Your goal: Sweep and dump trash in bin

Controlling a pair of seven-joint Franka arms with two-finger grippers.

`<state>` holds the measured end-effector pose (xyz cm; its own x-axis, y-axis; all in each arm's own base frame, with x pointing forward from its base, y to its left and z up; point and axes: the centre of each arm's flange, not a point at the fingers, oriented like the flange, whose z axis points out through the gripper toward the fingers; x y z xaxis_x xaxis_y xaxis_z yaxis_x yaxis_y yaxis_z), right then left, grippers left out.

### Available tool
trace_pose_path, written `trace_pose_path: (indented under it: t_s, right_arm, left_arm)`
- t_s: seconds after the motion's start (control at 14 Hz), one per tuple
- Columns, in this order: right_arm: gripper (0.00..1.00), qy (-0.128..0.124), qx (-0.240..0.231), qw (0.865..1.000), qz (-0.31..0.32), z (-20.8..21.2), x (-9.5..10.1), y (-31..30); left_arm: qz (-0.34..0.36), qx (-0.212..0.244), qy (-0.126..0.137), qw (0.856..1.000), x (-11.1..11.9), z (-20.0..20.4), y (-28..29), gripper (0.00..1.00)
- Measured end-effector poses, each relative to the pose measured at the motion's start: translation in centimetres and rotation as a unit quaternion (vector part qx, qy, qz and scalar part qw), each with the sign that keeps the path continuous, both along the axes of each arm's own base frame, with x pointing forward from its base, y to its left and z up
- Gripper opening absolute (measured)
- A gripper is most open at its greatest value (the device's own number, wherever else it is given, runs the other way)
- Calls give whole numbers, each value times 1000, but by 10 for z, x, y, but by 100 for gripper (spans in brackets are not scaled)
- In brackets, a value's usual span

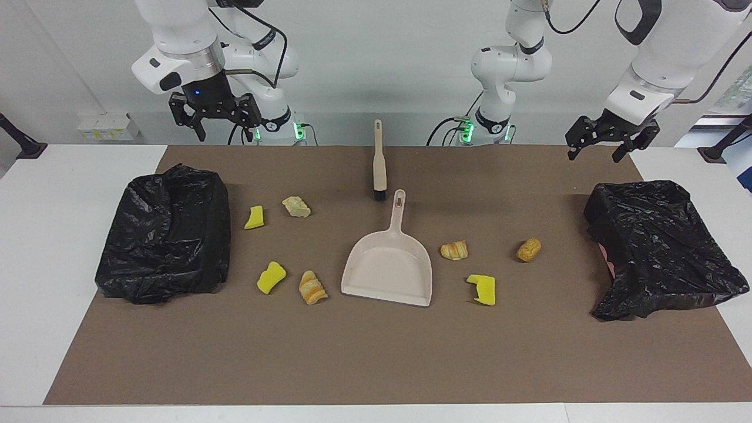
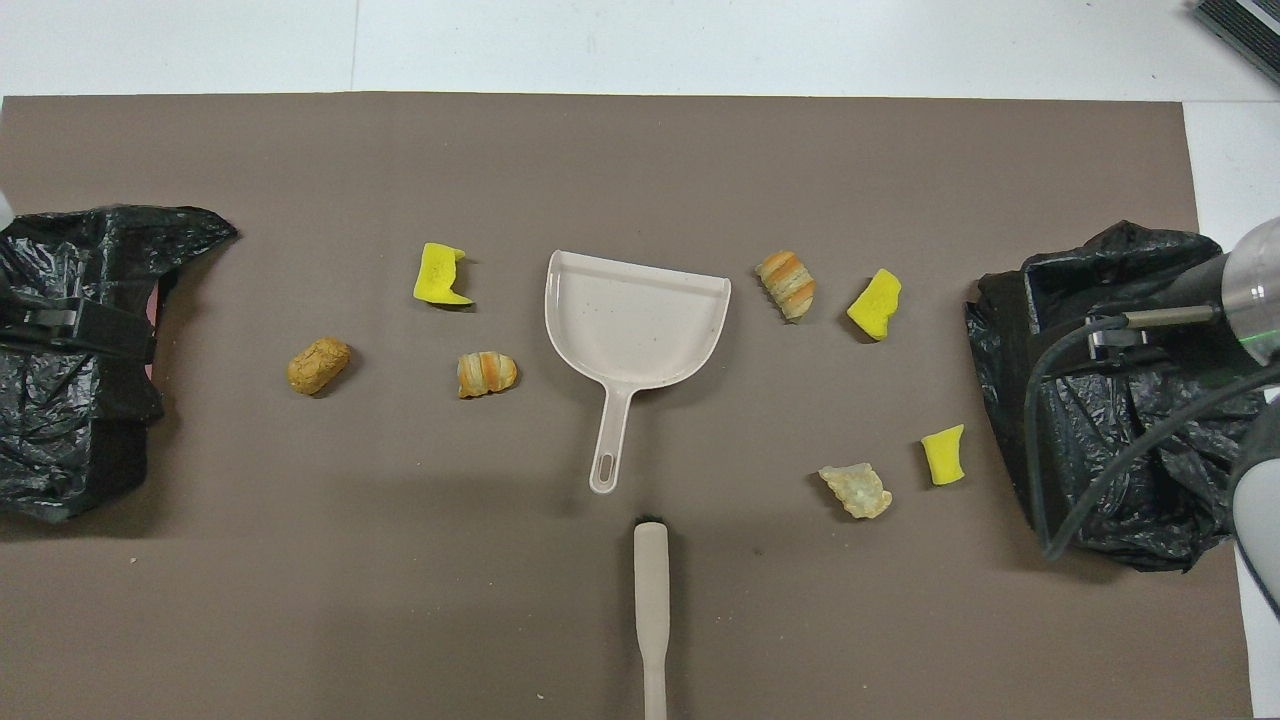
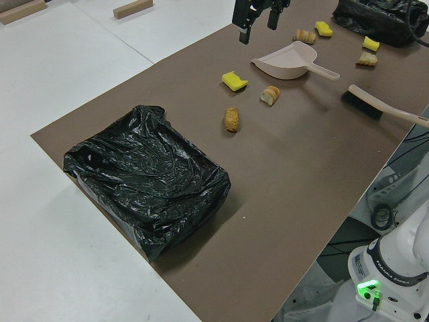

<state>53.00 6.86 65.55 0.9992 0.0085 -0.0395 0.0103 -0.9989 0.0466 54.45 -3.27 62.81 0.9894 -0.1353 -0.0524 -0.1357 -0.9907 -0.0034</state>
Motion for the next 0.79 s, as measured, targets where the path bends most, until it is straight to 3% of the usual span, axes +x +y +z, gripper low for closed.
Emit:
trace_pose_path:
  t_s: [0.79]
  right_arm:
    - [100, 1, 1, 1000, -15, -1, 2, -19]
  left_arm:
    - [-2, -1, -7, 1000, 4, -1, -1, 100]
